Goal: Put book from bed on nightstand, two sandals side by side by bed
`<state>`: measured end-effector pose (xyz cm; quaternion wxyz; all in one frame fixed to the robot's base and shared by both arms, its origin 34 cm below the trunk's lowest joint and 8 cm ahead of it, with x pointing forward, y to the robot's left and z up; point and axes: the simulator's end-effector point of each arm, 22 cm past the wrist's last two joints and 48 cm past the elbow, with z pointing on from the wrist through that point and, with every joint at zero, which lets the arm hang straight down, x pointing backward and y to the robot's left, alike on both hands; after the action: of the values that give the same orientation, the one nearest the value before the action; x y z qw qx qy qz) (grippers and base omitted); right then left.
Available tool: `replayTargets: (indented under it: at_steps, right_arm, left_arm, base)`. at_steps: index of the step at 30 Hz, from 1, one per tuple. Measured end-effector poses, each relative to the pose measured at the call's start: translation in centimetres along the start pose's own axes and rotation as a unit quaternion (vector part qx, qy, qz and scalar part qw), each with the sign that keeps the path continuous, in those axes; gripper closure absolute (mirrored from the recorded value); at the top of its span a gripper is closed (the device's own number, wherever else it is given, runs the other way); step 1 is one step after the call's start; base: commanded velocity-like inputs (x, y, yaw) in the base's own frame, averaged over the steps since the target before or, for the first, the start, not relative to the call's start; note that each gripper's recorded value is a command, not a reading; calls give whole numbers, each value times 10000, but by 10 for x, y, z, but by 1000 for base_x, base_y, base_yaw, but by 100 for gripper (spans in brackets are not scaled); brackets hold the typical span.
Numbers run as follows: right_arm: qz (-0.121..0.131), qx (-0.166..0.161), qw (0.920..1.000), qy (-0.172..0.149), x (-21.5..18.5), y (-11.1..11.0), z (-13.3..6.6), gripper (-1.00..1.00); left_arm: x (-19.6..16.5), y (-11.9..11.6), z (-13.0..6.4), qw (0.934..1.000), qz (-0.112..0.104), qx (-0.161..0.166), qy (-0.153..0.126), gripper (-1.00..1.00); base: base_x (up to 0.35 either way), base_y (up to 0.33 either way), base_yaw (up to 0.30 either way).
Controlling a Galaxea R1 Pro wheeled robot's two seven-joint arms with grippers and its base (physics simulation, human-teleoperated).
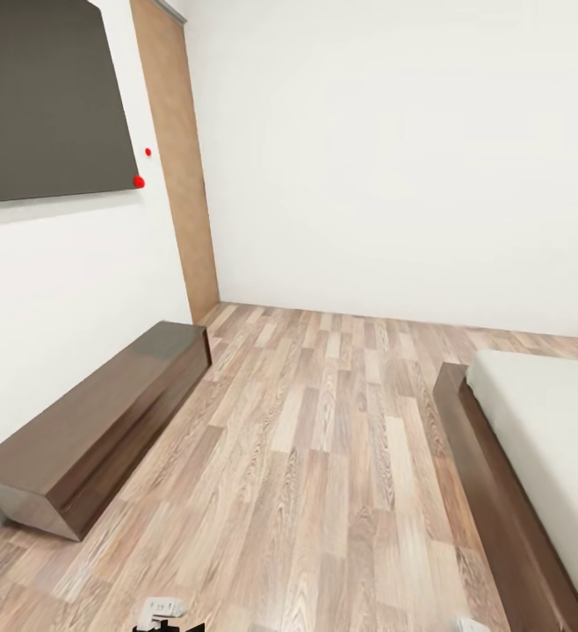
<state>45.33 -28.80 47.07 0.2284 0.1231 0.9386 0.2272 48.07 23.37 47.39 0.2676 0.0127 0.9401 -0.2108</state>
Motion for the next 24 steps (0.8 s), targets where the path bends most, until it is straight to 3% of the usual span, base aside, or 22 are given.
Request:
replayTargets:
  at_steps: [24]
  right_arm:
    - [2, 1, 10000, 0, 0, 0, 0, -100]
  left_arm:
    - [0, 0, 0, 10000, -3, 0, 4, -100]
  base:
    - [0, 0, -189]
